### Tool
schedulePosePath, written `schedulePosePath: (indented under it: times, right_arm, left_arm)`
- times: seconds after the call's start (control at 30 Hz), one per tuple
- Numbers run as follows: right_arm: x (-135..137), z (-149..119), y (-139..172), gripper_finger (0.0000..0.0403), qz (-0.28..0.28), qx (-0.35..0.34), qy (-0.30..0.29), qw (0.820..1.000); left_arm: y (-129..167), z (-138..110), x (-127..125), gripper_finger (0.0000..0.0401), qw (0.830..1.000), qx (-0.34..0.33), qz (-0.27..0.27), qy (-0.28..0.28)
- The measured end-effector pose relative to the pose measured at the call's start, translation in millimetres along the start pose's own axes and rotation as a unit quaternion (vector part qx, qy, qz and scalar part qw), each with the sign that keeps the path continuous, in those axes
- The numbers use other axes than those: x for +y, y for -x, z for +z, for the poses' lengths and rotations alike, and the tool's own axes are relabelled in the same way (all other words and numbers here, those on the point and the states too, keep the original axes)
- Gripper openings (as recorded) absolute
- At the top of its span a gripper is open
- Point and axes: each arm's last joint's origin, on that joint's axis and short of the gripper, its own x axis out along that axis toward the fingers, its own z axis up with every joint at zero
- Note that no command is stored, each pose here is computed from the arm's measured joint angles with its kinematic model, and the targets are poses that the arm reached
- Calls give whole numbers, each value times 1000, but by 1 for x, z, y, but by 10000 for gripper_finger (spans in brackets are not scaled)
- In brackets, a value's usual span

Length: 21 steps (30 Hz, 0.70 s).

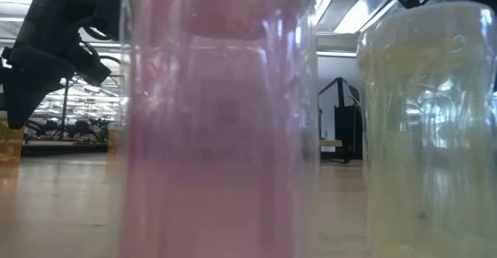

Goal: Pick and place medicine bottles onto shelf by color
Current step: Put the bottom left orange pill bottle on the shelf

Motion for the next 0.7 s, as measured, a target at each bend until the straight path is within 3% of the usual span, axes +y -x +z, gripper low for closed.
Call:
schedulePosePath:
  times: [0.7]
  right_arm:
    - [0, 0, 0, 10, 0, 0, 0, 1000]
  left_arm:
    - [0, 0, -1, 217, 1000, 12, -13, 5]
